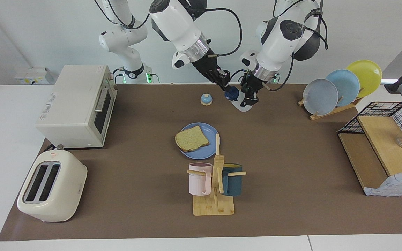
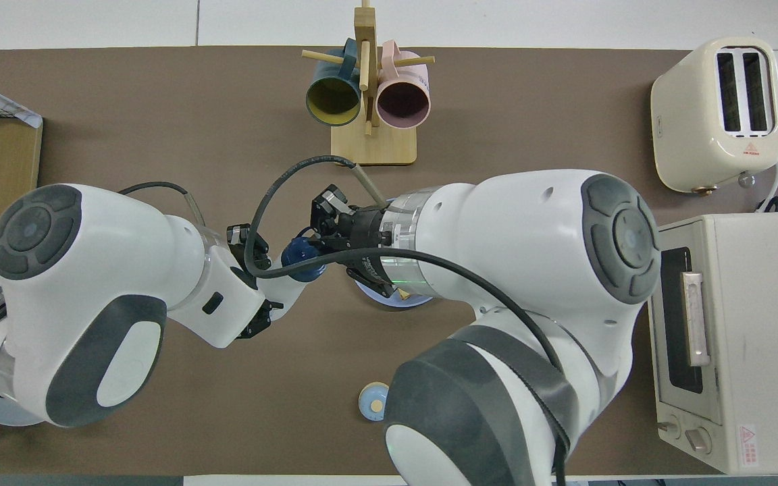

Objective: Put bread on plate and add seasoning

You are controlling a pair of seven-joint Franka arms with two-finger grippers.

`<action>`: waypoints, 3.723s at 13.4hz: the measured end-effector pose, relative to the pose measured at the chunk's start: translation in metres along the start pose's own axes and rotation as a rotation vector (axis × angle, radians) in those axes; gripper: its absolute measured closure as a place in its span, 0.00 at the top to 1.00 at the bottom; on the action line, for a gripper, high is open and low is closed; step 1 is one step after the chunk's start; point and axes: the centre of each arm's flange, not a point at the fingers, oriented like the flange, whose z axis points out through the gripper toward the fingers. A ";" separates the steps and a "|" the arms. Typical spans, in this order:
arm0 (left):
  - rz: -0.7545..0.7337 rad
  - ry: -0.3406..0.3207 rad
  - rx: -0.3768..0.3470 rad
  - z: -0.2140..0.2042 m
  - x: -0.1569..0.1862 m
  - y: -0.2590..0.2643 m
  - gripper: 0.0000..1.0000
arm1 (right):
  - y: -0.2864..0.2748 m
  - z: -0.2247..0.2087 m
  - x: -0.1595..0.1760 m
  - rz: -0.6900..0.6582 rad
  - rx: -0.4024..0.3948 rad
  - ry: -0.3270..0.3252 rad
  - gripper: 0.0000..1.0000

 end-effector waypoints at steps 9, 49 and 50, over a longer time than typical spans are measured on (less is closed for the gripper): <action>-0.010 0.001 0.003 -0.002 -0.001 -0.001 0.47 | -0.004 -0.009 0.006 0.034 0.118 0.016 0.05; 0.050 -1.466 0.428 0.207 0.181 0.023 0.47 | 0.143 -0.232 0.252 -0.738 -0.710 0.051 1.00; 0.044 -1.530 0.445 0.236 0.182 0.016 0.47 | 0.144 -0.233 0.253 -0.736 -0.710 0.052 1.00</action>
